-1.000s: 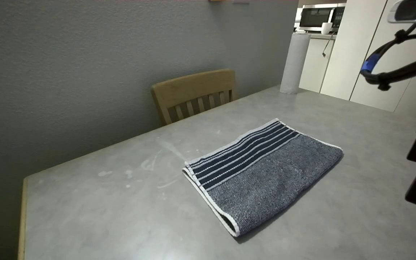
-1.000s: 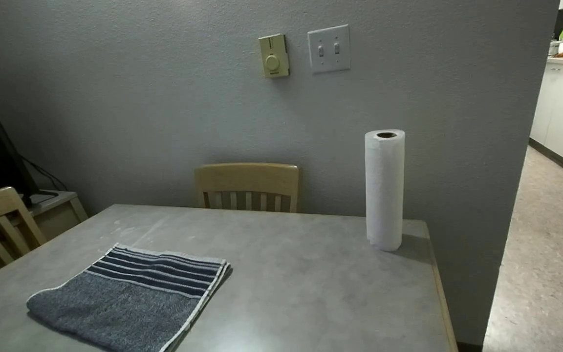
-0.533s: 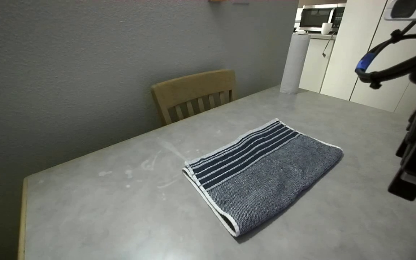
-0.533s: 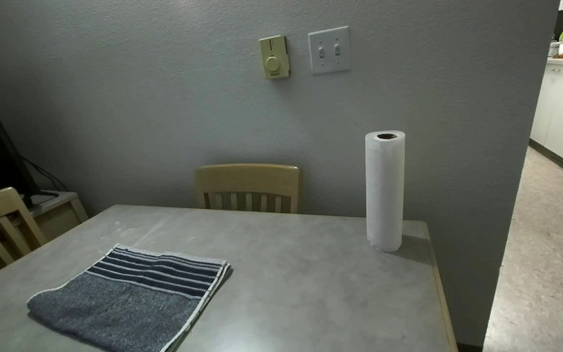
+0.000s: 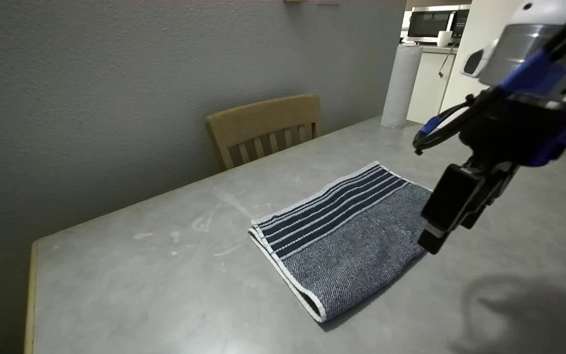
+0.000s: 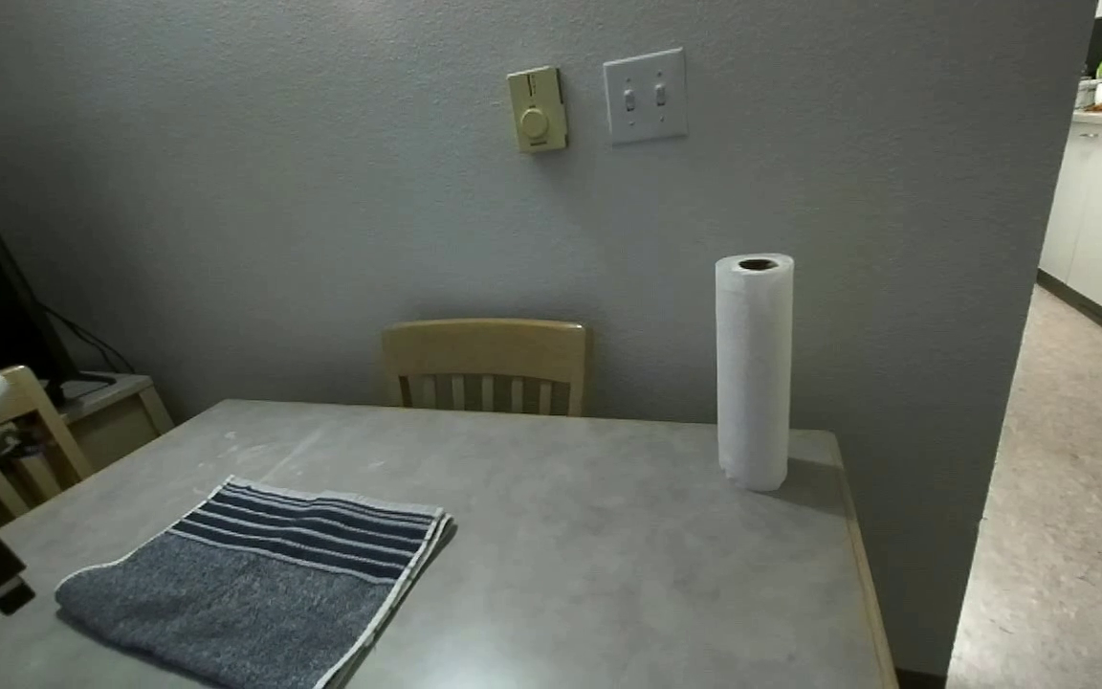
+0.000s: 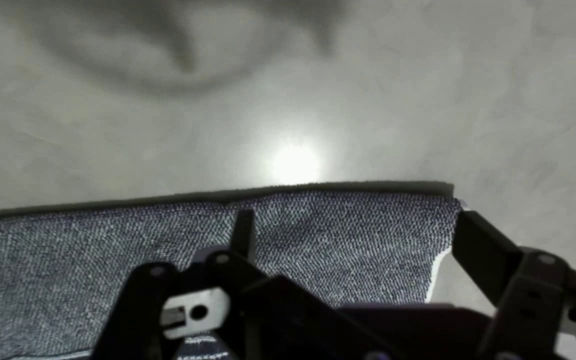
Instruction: Fold the gray towel
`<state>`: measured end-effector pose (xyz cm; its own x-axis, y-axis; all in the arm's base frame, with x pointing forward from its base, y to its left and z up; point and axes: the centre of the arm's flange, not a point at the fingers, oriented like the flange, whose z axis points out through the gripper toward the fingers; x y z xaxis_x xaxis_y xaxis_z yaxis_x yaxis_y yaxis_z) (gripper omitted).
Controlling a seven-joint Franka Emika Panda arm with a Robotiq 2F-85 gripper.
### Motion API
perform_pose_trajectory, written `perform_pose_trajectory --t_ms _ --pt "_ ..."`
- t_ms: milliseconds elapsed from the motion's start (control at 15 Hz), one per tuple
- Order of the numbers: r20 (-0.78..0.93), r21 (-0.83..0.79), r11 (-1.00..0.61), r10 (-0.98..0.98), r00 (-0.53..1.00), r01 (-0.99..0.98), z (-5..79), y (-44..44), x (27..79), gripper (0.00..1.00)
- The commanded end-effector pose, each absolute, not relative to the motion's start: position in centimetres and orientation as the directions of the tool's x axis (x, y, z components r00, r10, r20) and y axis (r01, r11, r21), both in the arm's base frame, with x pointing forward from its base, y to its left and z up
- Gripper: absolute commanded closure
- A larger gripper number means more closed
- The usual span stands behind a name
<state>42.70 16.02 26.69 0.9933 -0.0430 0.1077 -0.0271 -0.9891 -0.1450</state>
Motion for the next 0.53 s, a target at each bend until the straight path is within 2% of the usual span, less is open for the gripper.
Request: perform_pose_trajectory --t_ms 0,467 --pt "0.103 -0.164 -0.986 -0.040 0.994 -0.023 26.1 16.2 43.6 0.00" --pt "0.078 -0.198 -0.980 -0.033 0.996 -0.017 24.4 16.6 45.8 0.00"
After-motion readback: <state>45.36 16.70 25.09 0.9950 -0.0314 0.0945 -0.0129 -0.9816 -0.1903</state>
